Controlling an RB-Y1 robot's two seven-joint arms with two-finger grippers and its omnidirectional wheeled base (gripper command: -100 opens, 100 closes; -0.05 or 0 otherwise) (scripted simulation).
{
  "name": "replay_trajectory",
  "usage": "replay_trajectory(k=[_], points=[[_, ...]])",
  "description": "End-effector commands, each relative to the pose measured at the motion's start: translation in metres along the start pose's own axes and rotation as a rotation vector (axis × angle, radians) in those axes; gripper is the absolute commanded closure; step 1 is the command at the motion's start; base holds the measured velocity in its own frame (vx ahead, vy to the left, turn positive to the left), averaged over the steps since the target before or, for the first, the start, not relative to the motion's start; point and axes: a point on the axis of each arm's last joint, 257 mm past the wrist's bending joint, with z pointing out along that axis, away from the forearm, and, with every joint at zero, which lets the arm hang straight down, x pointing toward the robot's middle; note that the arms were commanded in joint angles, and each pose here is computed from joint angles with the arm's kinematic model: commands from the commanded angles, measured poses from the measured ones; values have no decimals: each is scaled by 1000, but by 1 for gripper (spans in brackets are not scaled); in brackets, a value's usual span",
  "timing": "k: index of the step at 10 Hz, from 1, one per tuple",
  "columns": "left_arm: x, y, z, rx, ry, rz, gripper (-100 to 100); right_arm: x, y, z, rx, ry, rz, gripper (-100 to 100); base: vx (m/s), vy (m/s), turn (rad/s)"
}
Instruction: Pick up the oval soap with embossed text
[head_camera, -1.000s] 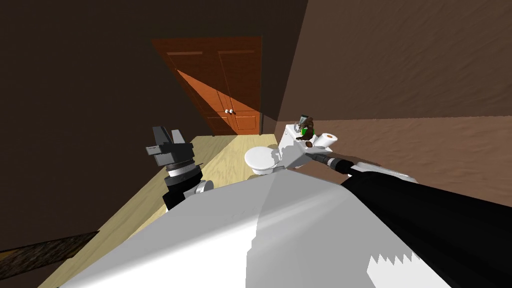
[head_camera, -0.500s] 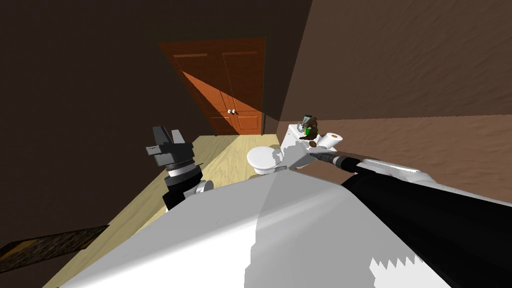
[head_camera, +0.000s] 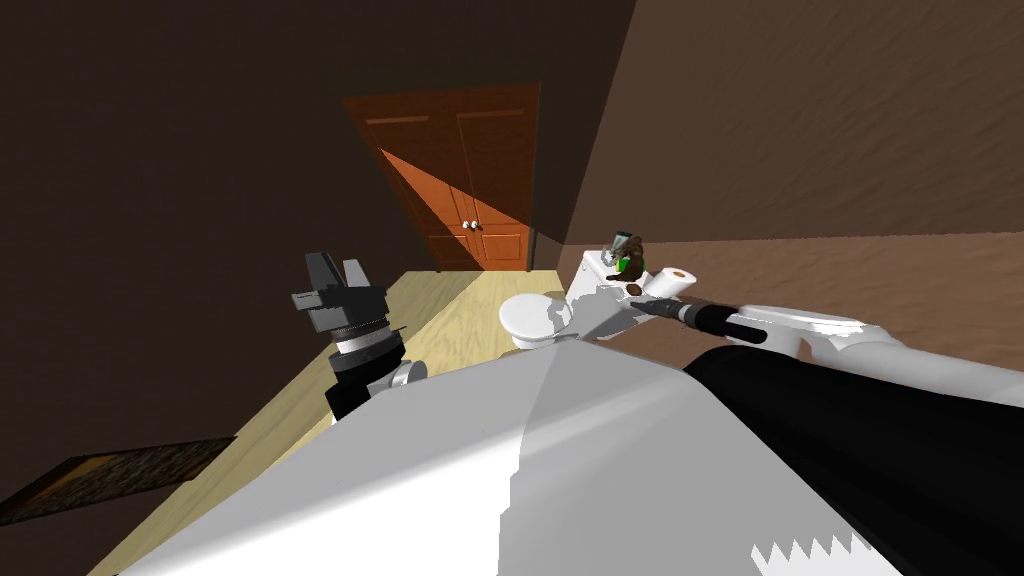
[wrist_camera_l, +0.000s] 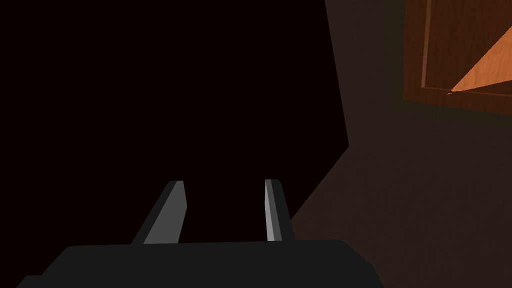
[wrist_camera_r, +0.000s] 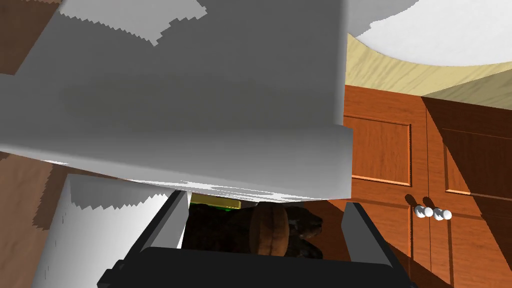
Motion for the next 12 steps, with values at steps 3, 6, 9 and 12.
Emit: replay_trajectory(k=[3,6,9,12], points=[[0,0,0,0,0,0,0,-24,-30,-3,58,25,-101,-100,31,50,71],[0,0,0,0,0,0,0,-27,-34,-4,64,28,-114,0,8,18,24],[0,0,0,0,0,0,0,-17,-54,-12,73,18,-109,-100,31,27,11],[0,0,0,0,0,0,0,-2,-70,-20,77,13,-100,-100,48,36,12]])
